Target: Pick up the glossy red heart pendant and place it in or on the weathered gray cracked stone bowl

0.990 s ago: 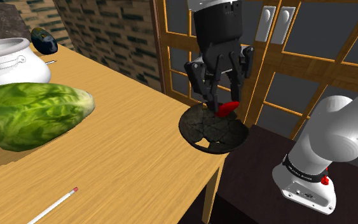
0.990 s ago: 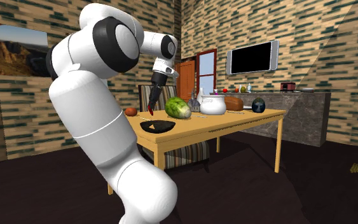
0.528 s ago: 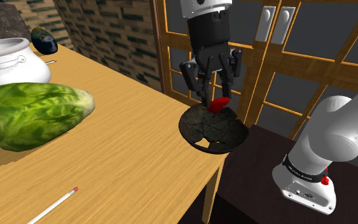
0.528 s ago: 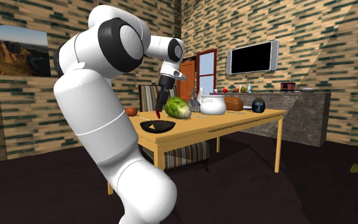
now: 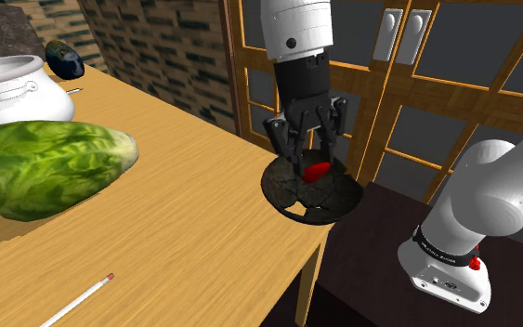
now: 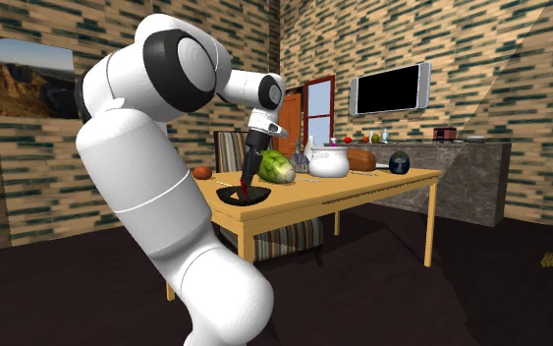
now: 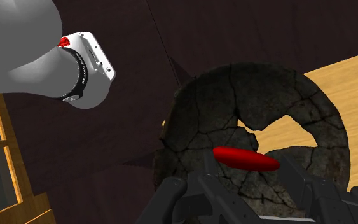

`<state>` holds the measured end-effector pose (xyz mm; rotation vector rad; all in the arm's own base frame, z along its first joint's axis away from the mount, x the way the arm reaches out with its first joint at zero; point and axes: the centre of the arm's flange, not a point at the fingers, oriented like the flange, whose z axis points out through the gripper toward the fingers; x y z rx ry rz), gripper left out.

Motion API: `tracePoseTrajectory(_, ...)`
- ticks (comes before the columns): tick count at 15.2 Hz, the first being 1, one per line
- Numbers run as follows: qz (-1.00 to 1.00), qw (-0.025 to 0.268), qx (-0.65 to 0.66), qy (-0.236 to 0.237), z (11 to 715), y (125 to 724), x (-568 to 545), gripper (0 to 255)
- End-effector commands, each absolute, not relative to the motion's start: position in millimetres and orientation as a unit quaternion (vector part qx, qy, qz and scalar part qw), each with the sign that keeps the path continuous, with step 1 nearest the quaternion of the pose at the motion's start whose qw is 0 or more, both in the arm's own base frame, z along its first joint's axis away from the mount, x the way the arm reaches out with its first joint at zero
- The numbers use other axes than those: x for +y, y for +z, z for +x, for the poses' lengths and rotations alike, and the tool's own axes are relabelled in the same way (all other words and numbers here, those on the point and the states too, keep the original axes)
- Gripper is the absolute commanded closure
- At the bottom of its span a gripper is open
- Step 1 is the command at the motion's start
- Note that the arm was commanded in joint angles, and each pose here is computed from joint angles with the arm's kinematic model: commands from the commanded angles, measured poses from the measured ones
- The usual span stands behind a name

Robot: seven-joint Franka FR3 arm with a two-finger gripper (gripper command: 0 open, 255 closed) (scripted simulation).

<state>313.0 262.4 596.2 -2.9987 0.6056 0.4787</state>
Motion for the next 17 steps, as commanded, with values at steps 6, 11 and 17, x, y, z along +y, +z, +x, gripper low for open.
tracePoseTrajectory(6,-0.968,0.023,0.196,0.154,312,583,263,255)
tracePoseTrajectory(11,-0.968,0.023,0.196,0.154,312,583,263,0)
tracePoseTrajectory(17,-0.968,0.023,0.196,0.154,320,608,260,0)
